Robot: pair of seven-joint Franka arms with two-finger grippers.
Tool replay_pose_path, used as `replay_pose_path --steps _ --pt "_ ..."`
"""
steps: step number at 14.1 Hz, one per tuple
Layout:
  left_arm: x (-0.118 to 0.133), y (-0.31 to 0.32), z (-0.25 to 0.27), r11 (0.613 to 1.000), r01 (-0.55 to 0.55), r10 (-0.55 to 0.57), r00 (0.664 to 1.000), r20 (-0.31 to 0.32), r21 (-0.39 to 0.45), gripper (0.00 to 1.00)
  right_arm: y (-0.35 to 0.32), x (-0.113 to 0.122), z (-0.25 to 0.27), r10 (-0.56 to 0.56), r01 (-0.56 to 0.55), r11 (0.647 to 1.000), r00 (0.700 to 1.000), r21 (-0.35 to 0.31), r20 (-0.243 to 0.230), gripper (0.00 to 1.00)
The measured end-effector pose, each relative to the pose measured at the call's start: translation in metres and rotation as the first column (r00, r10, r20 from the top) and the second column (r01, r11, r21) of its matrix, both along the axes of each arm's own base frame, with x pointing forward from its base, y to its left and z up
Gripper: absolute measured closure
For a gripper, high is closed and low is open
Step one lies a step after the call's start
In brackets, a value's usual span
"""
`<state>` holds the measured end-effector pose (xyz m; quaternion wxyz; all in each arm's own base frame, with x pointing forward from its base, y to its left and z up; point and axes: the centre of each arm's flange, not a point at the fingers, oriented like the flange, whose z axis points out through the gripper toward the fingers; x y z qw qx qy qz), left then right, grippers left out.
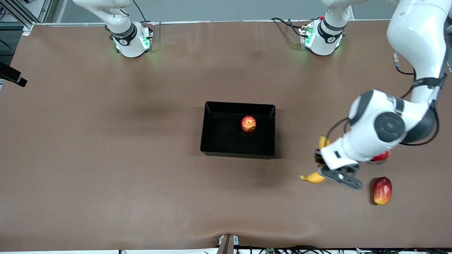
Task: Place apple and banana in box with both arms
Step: 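Carry the banana with the left gripper over the black box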
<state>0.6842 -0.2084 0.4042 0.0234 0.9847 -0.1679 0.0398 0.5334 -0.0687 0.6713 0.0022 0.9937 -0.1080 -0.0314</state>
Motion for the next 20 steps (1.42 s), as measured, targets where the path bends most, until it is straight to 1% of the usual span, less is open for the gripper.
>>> replay_pose_path --steps 2,5,7,9,11,13,16,18,20 --pt "-0.024 -0.055 0.0 0.993 -0.114 0.114 0.993 -0.035 -0.014 0.65 0.0 0.0 0.0 0.0 0.0 1.0 1.0 0.0 0.0 0.0" --pt "-0.074 -0.152 -0.009 0.971 -0.239 0.238 0.969 -0.062 -0.005 0.65 0.001 0.0 0.0 0.002 -0.002 1.0 1.0 0.0 -0.001 0.0" --pt "-0.106 -0.203 -0.024 0.959 -0.282 0.282 0.957 -0.067 0.017 0.65 0.001 0.0 0.0 0.001 -0.001 1.0 1.0 0.0 -0.001 0.0" --pt "-0.131 -0.242 -0.046 0.955 -0.295 0.296 0.953 -0.061 0.028 0.65 -0.001 0.001 0.0 -0.001 0.001 1.0 1.0 -0.001 0.005 0.0" --pt "-0.146 -0.268 -0.07 0.954 -0.3 0.301 0.952 -0.056 0.023 0.65 -0.001 0.002 0.001 -0.001 0.001 1.0 1.0 -0.002 0.012 0.0" --pt "-0.158 -0.284 -0.092 0.953 -0.3 0.302 0.952 -0.047 0.036 0.65 -0.001 0.002 0.0 -0.001 0.001 1.0 1.0 -0.002 0.011 0.0" --pt "-0.177 -0.31 -0.13 0.95 -0.307 0.308 0.951 -0.012 0.053 0.65 -0.001 0.003 -0.002 -0.001 0.001 1.0 1.0 -0.002 0.009 0.0" --pt "-0.183 -0.315 -0.154 0.95 -0.303 0.303 0.953 0.003 0.076 0.65 -0.002 0.004 -0.002 -0.002 0.002 1.0 1.0 -0.002 0.009 0.0" --pt "-0.182 -0.315 -0.174 0.95 -0.302 0.303 0.953 -0.002 0.074 0.65 -0.003 0.004 -0.002 -0.005 0.005 1.0 1.0 -0.003 0.009 0.0"
